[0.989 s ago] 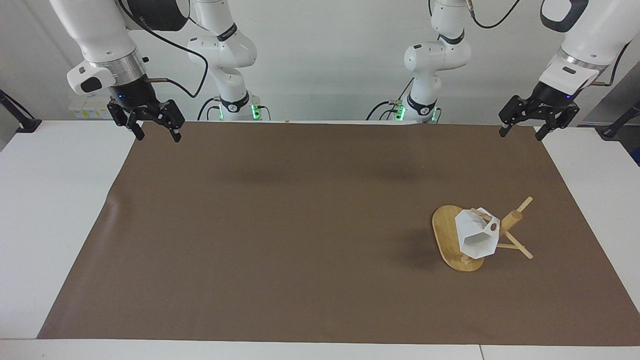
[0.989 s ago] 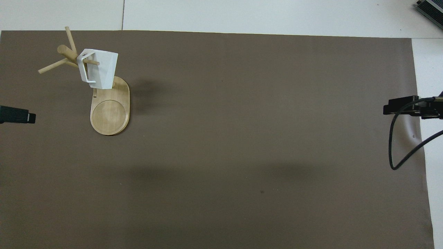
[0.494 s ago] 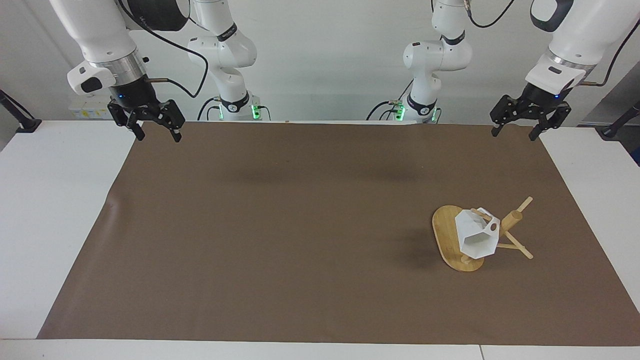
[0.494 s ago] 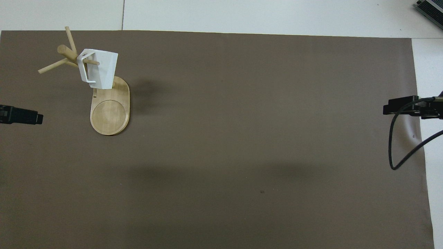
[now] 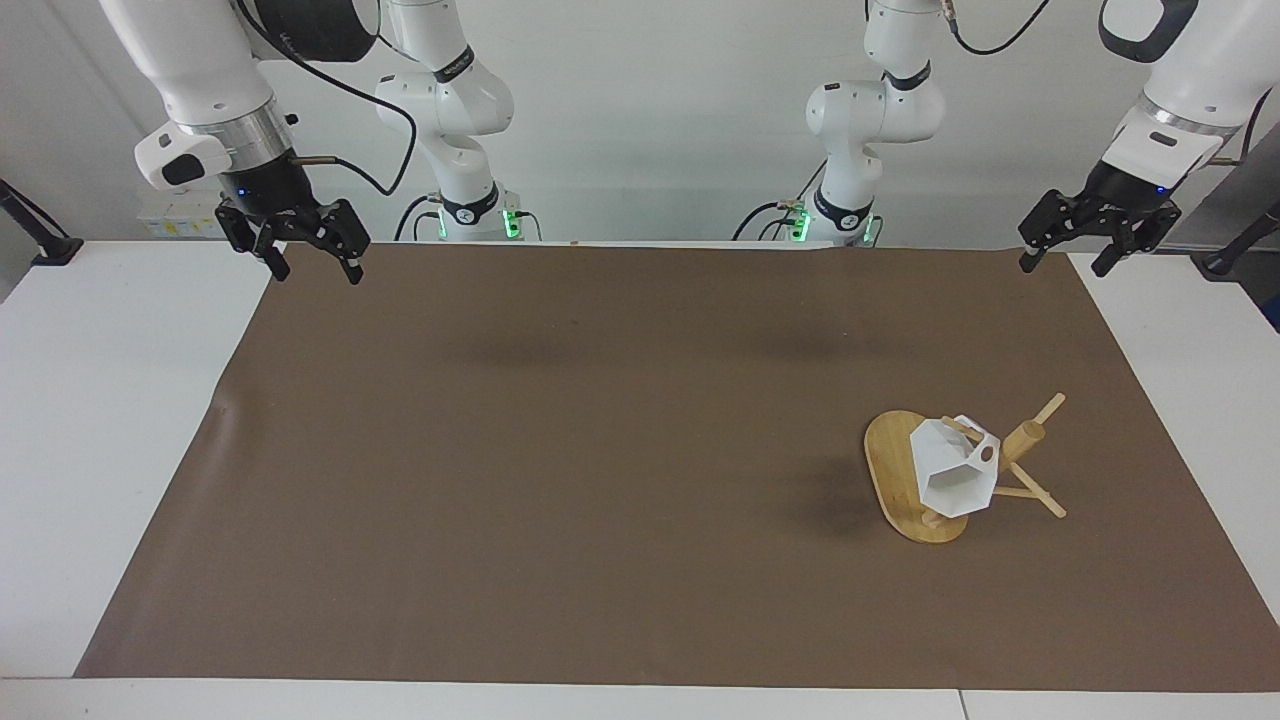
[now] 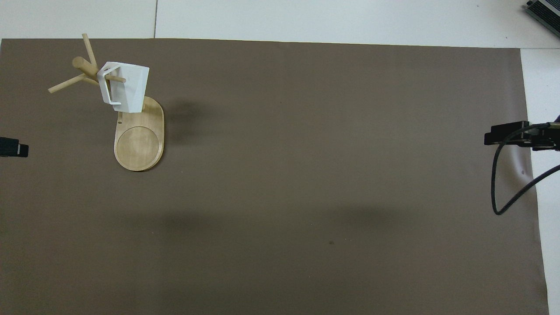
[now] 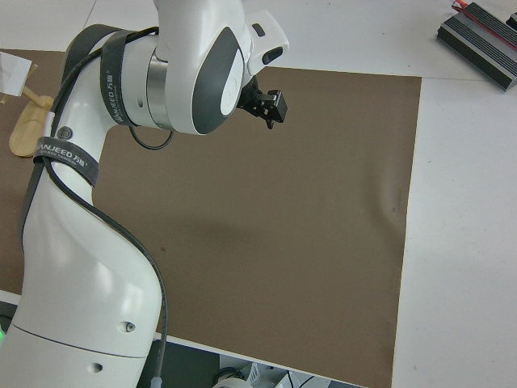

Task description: Hang cup on rack

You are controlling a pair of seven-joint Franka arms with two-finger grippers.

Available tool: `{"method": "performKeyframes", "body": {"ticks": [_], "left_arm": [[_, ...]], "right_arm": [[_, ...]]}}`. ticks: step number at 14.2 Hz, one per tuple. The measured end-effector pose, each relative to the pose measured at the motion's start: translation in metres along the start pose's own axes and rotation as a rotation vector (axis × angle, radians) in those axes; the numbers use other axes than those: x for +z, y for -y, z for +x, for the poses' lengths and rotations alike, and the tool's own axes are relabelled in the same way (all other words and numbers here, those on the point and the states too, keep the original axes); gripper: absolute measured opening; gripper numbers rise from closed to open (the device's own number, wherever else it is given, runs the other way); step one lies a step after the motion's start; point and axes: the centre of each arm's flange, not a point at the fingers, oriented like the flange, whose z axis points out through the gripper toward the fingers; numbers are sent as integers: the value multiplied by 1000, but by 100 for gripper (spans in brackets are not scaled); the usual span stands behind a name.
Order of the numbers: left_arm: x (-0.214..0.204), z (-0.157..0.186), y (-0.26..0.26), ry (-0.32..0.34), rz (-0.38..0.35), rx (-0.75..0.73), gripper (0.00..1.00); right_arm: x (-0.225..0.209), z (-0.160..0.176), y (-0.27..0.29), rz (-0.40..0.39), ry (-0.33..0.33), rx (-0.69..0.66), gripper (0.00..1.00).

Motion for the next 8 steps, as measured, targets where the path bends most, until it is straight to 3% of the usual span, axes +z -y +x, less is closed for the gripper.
{"method": "performKeyframes", "body": {"ticks": [8], "left_arm": [[-10,3,-21,19,23,28,100]], "right_arm": [[0,0,0,0,0,0,100]]}}
